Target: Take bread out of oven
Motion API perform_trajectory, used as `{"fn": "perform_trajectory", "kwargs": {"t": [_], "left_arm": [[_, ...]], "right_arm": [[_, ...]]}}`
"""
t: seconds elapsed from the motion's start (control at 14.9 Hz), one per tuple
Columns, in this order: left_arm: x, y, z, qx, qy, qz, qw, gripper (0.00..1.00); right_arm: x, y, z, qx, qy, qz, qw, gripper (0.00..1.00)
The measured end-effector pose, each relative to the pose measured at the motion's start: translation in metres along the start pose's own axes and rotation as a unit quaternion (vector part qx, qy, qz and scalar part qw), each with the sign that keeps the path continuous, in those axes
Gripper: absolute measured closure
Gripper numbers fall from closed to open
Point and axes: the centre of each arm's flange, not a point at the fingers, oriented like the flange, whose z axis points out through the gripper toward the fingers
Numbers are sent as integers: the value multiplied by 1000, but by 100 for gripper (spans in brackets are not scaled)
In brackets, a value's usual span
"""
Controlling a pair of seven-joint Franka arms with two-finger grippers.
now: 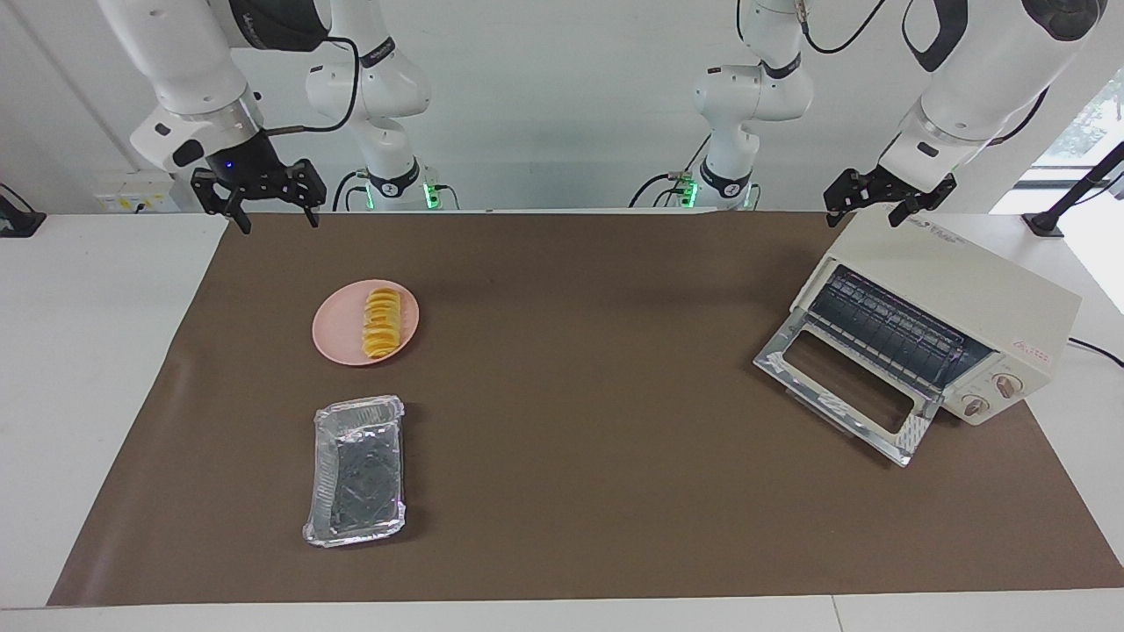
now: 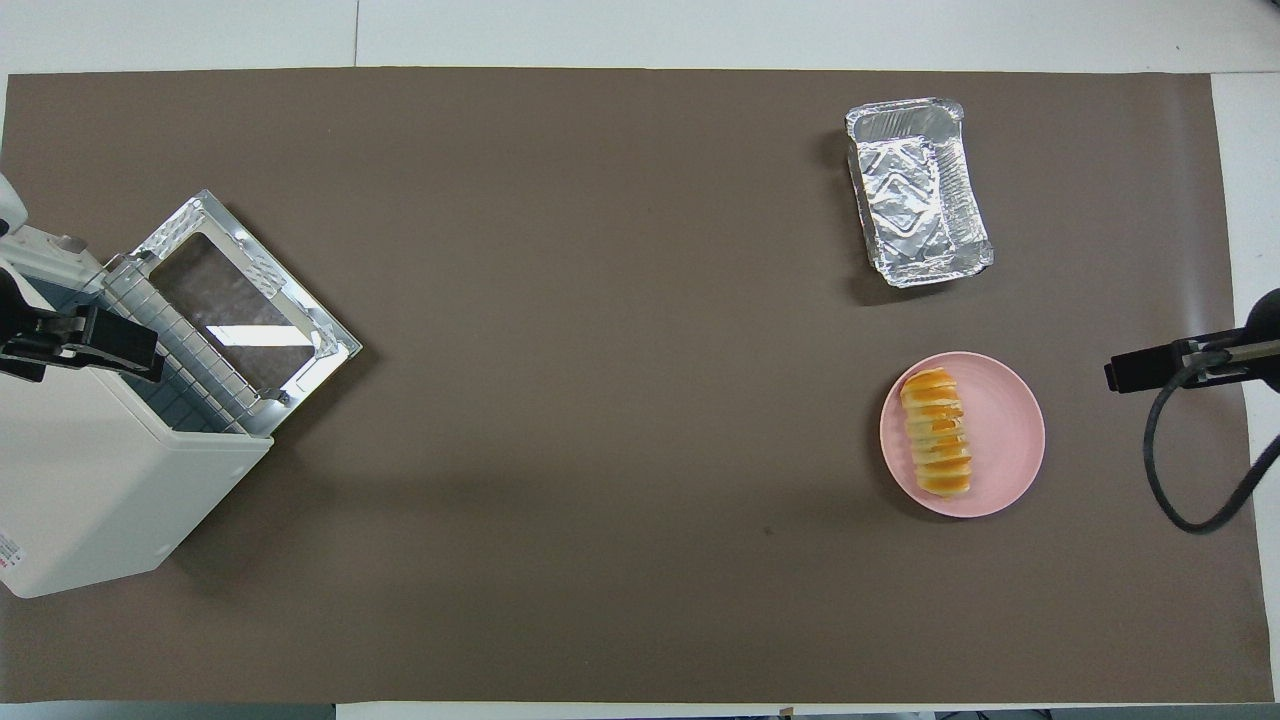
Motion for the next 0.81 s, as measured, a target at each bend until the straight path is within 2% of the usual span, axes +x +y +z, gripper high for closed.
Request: {"fn": "perform_trajectory", "kwargs": {"t": [0.27,0.47,0.81], "left_arm": [[0,0,0,0,0,0,1000,0],[0,0,0,0,0,0,1000,0],[0,0,0,0,0,0,1000,0]], "right_arm": [[0,20,-22,11,-33,-10,999,0],[7,21,-16,12,-43,-15,999,0],[19,27,3,9,-27,-11,1000,0]]}}
